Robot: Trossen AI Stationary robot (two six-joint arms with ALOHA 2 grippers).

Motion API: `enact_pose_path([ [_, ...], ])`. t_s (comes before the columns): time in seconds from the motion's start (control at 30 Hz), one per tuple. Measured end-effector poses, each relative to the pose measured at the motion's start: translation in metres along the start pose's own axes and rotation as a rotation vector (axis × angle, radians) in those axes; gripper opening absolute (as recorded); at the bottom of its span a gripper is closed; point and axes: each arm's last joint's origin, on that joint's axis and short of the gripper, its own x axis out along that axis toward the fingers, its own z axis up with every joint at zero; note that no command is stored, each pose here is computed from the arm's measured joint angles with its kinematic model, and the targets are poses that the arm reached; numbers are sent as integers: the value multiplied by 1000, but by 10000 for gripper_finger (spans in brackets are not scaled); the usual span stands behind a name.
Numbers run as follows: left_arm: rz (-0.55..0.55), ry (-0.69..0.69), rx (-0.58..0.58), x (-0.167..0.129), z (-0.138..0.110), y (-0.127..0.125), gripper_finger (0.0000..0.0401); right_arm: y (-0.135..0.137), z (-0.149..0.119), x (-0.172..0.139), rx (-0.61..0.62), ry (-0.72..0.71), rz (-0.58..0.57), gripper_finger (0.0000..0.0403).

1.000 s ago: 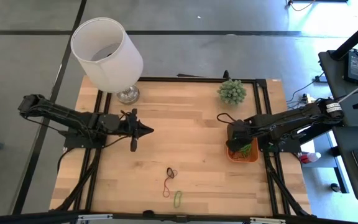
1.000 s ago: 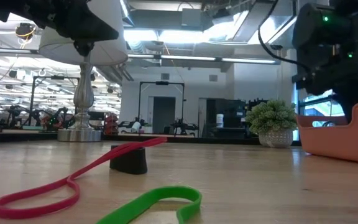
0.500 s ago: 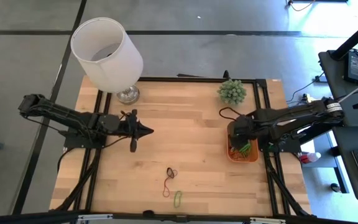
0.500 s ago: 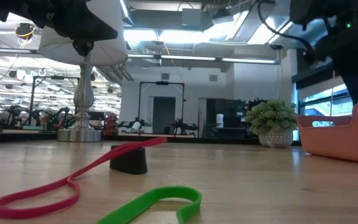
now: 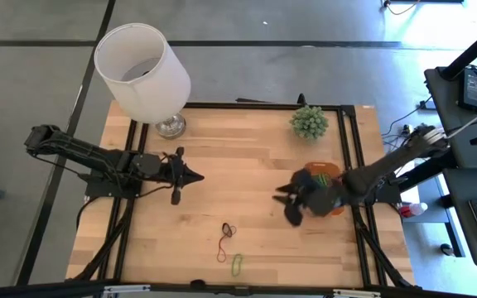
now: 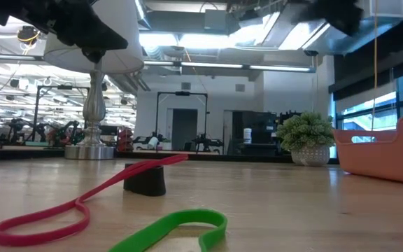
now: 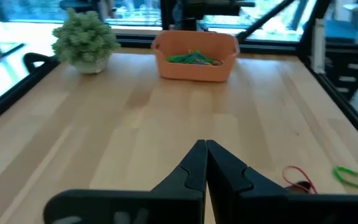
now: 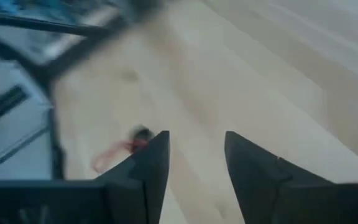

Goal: Pick and place rubber bands into bin
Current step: Put the red rubber band into the orange bin

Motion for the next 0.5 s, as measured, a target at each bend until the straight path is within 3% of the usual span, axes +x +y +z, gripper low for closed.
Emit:
enact_pose_path([
  [0.13, -52, 10, 30, 0, -1, -2, 2, 30, -14, 35, -182, -83, 94, 150],
  [0.23, -71, 12, 32, 0, -1, -2, 2, 43, -22, 68, -209, -69, 76, 150],
  [0.5, -73, 18, 33, 0, -1, -2, 2, 65, -35, 148, -142, 272, -59, 149],
])
